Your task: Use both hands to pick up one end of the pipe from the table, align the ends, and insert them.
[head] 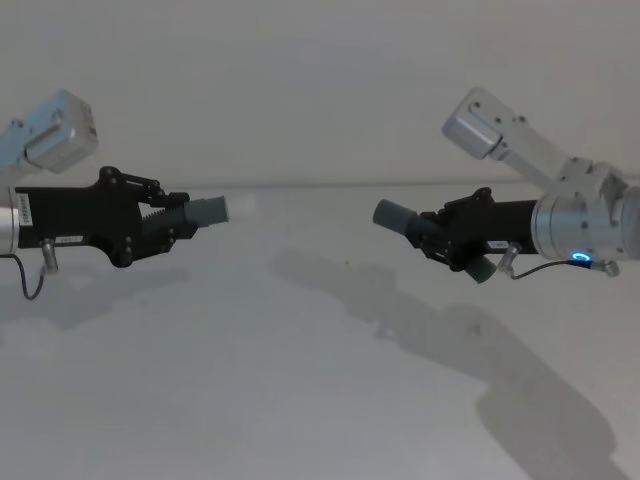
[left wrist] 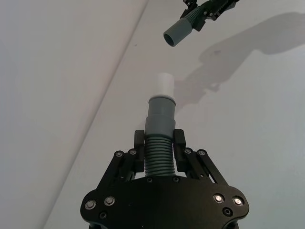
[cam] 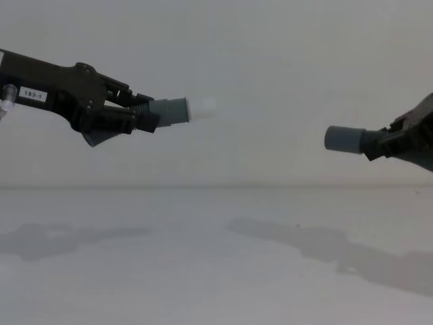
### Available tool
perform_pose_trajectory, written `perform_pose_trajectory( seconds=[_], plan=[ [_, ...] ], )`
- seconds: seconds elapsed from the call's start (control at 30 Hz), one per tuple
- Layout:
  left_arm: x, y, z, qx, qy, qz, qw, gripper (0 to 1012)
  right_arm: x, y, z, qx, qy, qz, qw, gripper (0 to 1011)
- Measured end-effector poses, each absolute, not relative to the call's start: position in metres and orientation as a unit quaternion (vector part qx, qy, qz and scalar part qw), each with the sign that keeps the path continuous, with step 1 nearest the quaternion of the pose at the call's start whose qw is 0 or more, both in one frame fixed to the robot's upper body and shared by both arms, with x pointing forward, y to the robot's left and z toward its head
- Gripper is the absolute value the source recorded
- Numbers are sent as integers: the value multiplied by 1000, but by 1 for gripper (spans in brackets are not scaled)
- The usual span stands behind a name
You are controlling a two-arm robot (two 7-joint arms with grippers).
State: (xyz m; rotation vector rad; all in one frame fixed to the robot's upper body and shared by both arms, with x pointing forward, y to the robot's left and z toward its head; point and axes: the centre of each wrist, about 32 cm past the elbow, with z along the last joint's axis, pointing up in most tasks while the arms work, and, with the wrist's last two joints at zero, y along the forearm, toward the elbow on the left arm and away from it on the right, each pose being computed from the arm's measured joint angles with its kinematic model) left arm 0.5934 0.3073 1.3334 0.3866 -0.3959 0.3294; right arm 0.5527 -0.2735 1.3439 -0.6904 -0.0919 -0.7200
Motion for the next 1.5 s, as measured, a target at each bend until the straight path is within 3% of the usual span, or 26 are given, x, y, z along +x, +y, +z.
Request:
perform_pose_trajectory(
  seconds=[0.87, 1.5],
  plan=[
    [593, 307, 1333, 190, -195, 162, 949, 323, 566, -264, 1362, -347, -130, -225, 901, 258],
    [593, 307, 1333, 190, -194, 162, 949, 323, 597, -249, 1375, -323, -174, -133, 921, 258]
  ],
)
